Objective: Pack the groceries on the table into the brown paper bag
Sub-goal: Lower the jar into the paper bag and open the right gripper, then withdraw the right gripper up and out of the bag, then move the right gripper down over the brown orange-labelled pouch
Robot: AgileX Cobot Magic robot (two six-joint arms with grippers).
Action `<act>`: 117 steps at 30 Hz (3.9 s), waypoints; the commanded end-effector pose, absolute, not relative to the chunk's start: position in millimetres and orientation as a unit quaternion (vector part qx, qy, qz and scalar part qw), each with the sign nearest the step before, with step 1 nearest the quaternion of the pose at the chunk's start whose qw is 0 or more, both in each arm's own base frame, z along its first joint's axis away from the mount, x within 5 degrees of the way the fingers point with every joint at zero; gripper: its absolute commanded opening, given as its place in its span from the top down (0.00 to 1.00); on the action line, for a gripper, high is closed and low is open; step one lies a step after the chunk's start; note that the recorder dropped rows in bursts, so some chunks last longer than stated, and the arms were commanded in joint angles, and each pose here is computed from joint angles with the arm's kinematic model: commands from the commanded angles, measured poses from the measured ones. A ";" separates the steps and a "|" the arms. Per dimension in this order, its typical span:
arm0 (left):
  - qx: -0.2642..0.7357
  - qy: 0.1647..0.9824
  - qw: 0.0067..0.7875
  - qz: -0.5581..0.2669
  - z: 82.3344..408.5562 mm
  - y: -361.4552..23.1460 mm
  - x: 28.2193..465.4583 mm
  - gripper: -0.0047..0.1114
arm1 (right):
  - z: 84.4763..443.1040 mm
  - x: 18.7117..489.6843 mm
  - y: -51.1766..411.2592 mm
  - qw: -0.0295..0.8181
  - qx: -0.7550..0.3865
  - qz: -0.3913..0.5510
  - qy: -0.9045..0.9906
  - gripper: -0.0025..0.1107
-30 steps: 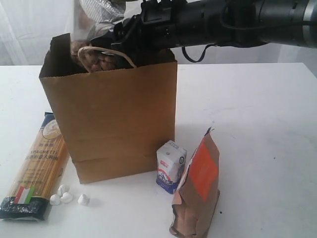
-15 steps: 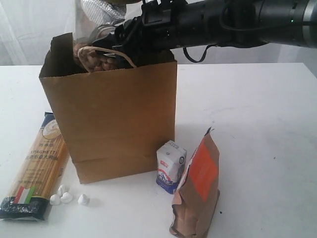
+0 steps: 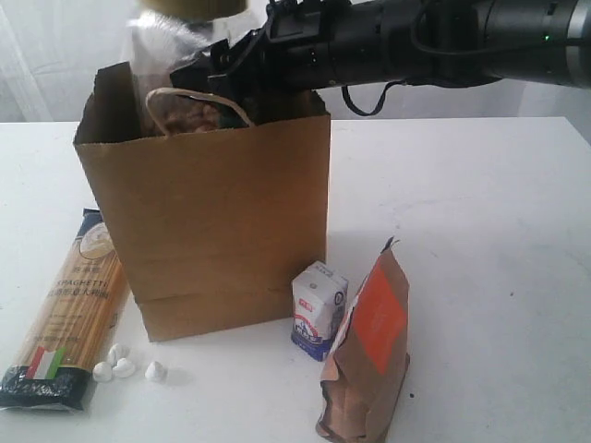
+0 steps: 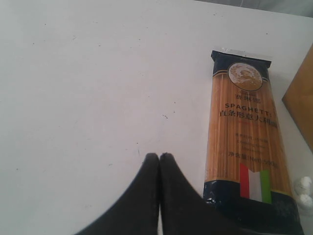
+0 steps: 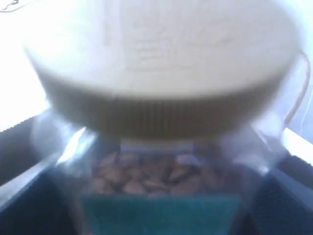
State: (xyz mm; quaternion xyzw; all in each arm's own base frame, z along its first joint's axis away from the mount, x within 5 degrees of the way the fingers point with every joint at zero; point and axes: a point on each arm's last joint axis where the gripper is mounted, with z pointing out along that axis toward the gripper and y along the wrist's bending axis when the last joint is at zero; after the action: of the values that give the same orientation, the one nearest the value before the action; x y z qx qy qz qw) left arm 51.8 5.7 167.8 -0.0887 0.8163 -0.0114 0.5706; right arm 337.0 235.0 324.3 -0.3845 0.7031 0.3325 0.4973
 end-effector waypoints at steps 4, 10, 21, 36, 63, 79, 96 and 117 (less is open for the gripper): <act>-0.090 0.816 0.571 -0.012 167.0 5.7 51.6 0.96 | 333.1 336.4 233.5 0.507 -0.370 0.339 0.700 0.19; -0.090 0.816 0.571 -0.012 167.0 5.7 51.6 0.96 | 333.1 336.4 233.5 0.507 -0.370 0.340 0.701 0.19; -0.090 0.816 0.571 -0.012 167.0 5.7 51.6 0.96 | 377.3 322.3 215.9 0.574 -0.343 0.299 0.681 0.19; -0.090 0.816 0.571 -0.012 167.0 5.7 51.6 0.96 | 425.8 294.1 173.9 0.631 -0.341 0.131 0.685 0.34; -0.090 0.816 0.571 -0.012 167.0 5.7 51.6 0.96 | 348.8 249.1 50.0 0.186 -0.152 -0.021 0.971 0.98; -0.090 0.816 0.571 -0.012 167.0 5.7 51.6 0.96 | 322.4 220.8 165.8 0.103 -0.257 0.110 0.955 0.98; -0.090 0.816 0.571 -0.012 167.0 5.7 51.6 0.96 | 334.7 223.1 192.2 0.151 -0.271 0.156 0.938 0.93; -0.089 0.809 0.581 -0.013 169.1 5.6 52.4 0.96 | 304.4 232.7 195.8 0.055 -0.129 0.115 0.983 0.41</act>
State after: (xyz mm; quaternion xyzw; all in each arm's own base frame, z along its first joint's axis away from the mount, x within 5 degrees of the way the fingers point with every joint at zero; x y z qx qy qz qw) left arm 52.6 5.6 169.8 -0.0875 0.8099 -0.0124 0.5799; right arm 225.6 193.6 313.8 -0.1565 0.9765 0.1318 0.0672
